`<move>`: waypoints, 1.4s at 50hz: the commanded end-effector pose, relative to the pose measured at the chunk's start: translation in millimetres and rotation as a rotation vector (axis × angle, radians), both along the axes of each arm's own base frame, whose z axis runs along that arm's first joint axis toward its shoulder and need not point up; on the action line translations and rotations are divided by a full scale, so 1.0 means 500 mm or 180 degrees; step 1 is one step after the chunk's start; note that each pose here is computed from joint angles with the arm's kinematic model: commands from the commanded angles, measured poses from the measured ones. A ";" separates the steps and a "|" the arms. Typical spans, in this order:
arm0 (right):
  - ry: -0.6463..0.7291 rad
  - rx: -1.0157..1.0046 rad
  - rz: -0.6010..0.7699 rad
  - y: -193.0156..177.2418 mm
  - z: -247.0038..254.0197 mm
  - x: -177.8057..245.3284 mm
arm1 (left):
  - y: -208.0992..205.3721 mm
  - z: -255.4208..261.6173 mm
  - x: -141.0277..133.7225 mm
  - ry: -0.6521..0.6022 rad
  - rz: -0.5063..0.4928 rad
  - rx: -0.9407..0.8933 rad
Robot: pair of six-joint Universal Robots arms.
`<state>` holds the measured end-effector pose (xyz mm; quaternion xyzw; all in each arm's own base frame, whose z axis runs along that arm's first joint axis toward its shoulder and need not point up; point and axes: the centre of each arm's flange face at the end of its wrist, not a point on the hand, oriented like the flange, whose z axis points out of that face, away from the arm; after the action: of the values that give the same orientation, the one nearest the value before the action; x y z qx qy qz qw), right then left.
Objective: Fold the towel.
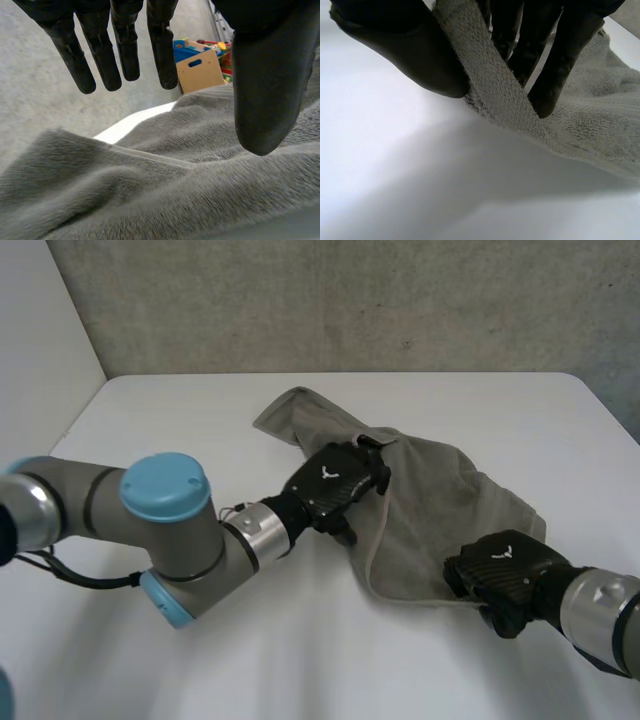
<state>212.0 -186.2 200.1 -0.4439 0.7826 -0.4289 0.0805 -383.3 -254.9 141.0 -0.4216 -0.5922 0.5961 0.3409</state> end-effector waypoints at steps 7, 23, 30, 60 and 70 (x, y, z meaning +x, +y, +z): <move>0.0146 -0.0122 0.0017 -0.003 -0.003 -0.051 | -0.019 -0.015 -0.029 -0.0157 0.0028 -0.0449; 0.0105 0.0023 -0.0083 -0.015 -0.033 -0.098 | -0.144 -0.020 -0.076 -0.0146 0.0646 -0.1024; 0.0004 0.0078 -0.0028 -0.007 -0.039 -0.094 | -0.161 -0.041 -0.088 -0.0227 0.0636 -0.1008; -0.0008 0.0200 -0.0057 -0.016 -0.075 -0.098 | -0.168 -0.047 -0.110 -0.0160 0.0503 -0.1048; -0.0005 0.0205 -0.0070 -0.018 -0.079 -0.100 | -0.162 -0.071 -0.124 -0.0150 0.0405 -0.1049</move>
<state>162.7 -194.3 161.7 -0.4334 0.7998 -0.4052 0.0914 -442.0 -338.7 111.8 -0.4424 -0.5215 0.6988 0.2099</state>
